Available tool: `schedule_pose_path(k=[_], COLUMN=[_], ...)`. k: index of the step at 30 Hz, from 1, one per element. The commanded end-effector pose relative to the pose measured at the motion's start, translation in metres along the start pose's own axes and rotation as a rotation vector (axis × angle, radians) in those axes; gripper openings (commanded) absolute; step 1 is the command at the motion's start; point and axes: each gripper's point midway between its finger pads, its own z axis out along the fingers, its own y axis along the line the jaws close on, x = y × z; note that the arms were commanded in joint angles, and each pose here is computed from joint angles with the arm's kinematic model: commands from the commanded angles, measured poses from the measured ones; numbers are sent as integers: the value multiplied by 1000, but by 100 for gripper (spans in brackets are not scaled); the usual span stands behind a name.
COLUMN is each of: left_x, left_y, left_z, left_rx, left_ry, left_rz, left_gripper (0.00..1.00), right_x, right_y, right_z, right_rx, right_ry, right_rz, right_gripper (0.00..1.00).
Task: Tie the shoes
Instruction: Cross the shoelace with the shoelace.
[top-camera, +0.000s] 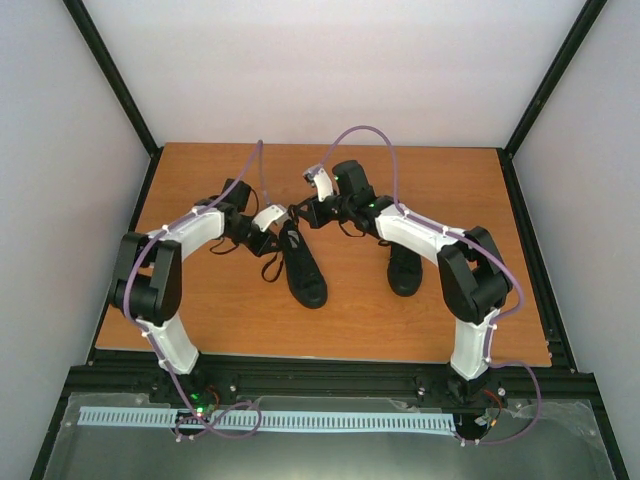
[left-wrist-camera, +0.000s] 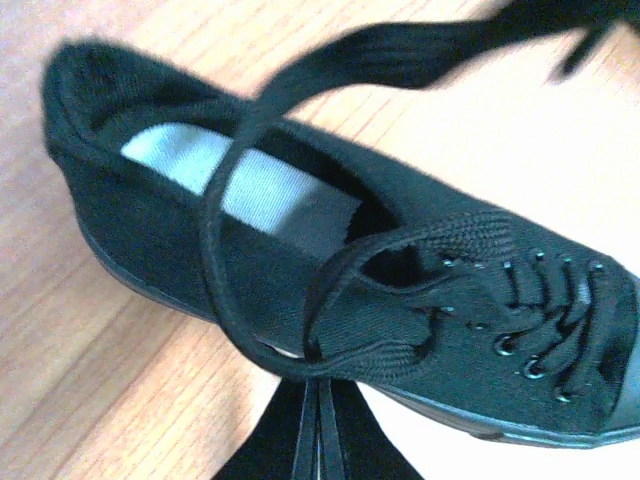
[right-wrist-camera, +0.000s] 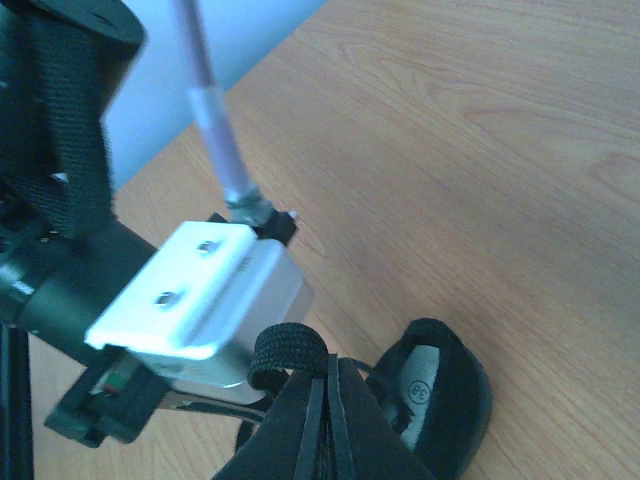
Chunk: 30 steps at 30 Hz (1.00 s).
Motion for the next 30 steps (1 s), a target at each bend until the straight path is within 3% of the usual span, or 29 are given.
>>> schedule_pose_path(k=[1, 12, 20, 30], left_x=[-17, -25, -29, -29], left_y=[-16, -40, -43, -48], left_z=[-22, -49, -54, -56], left_rx=[0, 9, 0, 1], left_ry=[-71, -158, -186, -211], left_rz=[101, 237, 259, 311], left_gripper=[1, 1, 1, 1], right_x=[-5, -4, 39, 54], right_y=[6, -10, 3, 22], right_z=[11, 34, 33, 14], right_rx=[-47, -70, -175, -270], right_ry=[-17, 8, 201, 323], right_rz=[45, 233, 356, 385], right_gripper=[3, 3, 3, 3])
